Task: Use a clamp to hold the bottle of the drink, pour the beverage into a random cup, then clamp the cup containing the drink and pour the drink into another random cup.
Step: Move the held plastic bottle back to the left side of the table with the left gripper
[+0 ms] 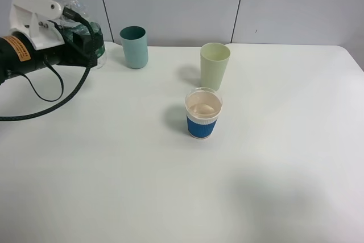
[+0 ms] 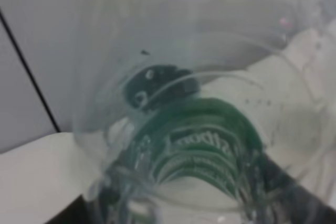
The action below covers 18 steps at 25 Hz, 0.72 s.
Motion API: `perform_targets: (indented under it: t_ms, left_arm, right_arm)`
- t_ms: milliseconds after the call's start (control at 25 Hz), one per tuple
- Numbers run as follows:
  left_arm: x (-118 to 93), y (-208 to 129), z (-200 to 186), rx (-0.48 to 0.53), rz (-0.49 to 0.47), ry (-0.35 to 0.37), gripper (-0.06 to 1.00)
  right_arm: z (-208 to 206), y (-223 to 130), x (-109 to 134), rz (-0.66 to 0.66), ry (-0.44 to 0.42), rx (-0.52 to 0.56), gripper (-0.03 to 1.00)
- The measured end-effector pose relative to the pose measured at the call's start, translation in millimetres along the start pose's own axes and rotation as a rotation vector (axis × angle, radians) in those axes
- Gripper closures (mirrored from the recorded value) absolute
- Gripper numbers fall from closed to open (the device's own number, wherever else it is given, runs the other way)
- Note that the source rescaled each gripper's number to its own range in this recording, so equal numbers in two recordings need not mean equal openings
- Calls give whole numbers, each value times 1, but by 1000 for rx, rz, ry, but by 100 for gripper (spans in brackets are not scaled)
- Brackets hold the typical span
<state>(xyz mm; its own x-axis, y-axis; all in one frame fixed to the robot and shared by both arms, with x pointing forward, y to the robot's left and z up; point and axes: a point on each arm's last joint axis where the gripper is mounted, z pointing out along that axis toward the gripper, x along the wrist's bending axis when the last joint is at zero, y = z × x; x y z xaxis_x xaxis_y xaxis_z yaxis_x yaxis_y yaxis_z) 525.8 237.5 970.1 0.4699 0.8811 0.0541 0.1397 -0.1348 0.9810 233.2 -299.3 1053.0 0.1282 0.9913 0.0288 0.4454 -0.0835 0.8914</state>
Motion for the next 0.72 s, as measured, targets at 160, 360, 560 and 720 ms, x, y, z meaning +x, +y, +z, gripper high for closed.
perform_targets:
  t_ms: [160,360,560,720]
  left_arm:
    - [17,-19,-3,7,-43,40,91]
    - [28,-42,1,33,-85,57,91]
    - [29,-64,8,46,-82,41,91]
    - [27,-84,12,54,-90,20,91]
  right_arm:
    - [0,0,0,0,0,0,-3]
    - [0,0,0,0,0,0,-3]
    - [0,0,0,0,0,0,-3]
    - [0,0,0,0,0,0,-3]
